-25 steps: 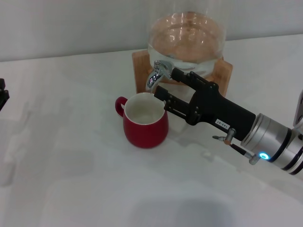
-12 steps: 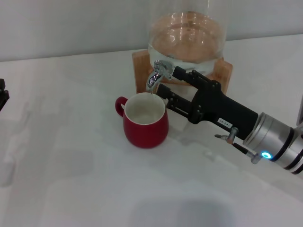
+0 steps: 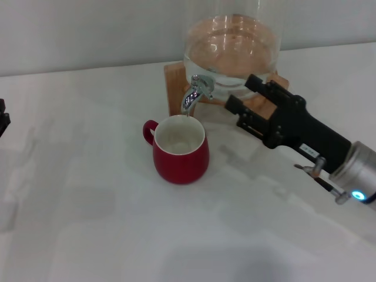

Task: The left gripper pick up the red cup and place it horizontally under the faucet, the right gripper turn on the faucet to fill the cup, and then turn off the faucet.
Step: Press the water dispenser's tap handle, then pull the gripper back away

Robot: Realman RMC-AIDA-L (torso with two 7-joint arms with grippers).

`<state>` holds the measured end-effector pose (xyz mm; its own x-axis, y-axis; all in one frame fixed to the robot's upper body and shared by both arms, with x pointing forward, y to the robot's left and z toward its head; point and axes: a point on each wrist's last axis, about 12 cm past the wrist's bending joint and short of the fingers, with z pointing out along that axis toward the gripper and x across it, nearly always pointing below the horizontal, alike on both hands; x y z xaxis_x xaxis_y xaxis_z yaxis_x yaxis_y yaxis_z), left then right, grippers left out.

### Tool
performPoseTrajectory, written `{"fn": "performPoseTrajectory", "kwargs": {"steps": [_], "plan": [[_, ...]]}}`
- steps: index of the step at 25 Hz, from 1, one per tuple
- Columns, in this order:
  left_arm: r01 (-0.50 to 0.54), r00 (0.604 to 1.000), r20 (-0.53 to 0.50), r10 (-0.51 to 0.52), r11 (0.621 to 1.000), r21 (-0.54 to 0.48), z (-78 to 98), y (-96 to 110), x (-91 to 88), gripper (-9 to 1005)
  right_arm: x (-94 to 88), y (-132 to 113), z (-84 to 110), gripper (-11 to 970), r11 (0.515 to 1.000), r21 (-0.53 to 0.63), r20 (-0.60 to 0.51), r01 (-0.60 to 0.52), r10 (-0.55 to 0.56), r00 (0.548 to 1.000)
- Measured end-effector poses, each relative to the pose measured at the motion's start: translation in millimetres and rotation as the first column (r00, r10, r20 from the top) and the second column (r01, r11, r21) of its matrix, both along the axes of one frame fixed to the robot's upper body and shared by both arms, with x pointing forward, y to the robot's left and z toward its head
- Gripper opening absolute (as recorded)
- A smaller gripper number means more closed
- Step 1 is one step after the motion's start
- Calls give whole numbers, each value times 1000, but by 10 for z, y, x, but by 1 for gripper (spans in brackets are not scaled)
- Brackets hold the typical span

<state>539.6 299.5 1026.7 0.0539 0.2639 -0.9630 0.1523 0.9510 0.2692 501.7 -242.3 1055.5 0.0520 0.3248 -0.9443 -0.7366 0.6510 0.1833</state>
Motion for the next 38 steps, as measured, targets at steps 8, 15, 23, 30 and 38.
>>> {"fn": "performPoseTrajectory", "kwargs": {"steps": [8,15,23,30,38], "plan": [[-2,1000,-2,2,1000,0,-2,3,0,883,-165,-39,6,722,999,43,32,-24,23,999],[-1,1000,-7,1,1000,3,-13,7,-9,884,-217,167,-3,722,988,45,14,-146,145,989],[0,1000,-18,0,1000,6,-42,7,-40,884,-276,253,-10,722,977,53,2,-208,208,978],[7,1000,-15,-7,1000,7,-37,-9,-33,883,-263,335,12,722,967,56,4,-248,249,969],[9,1000,-15,-8,1000,7,-36,-13,-30,883,-158,469,22,721,962,35,-26,-270,271,962]]}}
